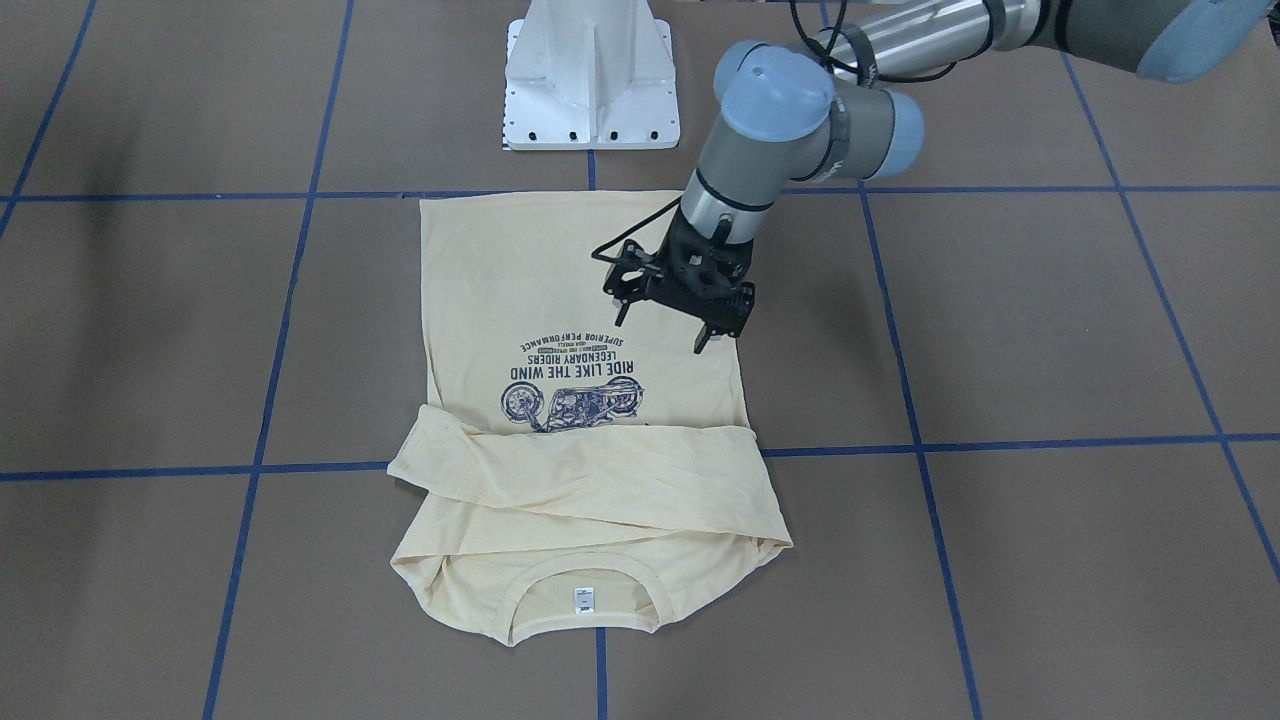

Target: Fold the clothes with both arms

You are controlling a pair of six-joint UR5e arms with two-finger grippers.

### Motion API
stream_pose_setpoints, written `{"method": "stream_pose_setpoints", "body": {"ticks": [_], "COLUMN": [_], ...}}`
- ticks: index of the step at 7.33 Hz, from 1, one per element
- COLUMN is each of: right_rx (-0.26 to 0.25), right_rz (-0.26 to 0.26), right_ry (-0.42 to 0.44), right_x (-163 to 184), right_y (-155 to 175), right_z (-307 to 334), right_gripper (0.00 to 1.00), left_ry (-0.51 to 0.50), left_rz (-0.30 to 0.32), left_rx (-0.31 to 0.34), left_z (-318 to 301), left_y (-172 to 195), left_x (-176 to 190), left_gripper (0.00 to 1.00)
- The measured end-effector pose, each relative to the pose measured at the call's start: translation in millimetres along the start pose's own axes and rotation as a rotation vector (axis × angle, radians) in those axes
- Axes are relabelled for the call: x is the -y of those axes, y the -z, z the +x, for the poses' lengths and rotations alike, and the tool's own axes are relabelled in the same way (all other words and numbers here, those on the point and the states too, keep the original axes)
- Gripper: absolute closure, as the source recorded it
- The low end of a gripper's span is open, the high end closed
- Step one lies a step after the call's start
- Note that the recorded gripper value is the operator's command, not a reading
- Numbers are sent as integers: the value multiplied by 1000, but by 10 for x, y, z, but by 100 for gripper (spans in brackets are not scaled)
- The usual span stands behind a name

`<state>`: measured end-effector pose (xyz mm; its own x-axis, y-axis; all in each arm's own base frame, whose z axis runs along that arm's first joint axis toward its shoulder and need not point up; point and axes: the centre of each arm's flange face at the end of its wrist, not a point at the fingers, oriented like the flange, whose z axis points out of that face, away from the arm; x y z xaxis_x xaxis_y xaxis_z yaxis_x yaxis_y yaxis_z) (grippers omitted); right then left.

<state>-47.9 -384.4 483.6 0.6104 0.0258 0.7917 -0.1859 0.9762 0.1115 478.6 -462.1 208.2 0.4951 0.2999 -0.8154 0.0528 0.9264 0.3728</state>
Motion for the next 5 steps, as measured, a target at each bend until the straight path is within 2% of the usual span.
{"method": "stream_pose_setpoints", "body": {"ticks": [1, 2, 3, 5], "right_rx": [26, 30, 18, -29], "right_rz": [-3, -9, -10, 14], "right_ry": [-26, -53, -81, -122], "right_x": [-149, -307, -488, -922], "right_y": [-108, -215, -363, -755], "right_z": [-286, -618, -956, -1511], "right_gripper": [0, 0, 0, 0], "left_ry": [-5, -8, -7, 23], "left_rz": [4, 0, -10, -30], "left_rx": [-5, -7, -6, 8], "left_z": [-223, -397, -514, -541], "left_y": [252, 448, 562, 533], "left_x": [-266, -518, -719, -1059], "left_gripper": [0, 0, 0, 0]}}
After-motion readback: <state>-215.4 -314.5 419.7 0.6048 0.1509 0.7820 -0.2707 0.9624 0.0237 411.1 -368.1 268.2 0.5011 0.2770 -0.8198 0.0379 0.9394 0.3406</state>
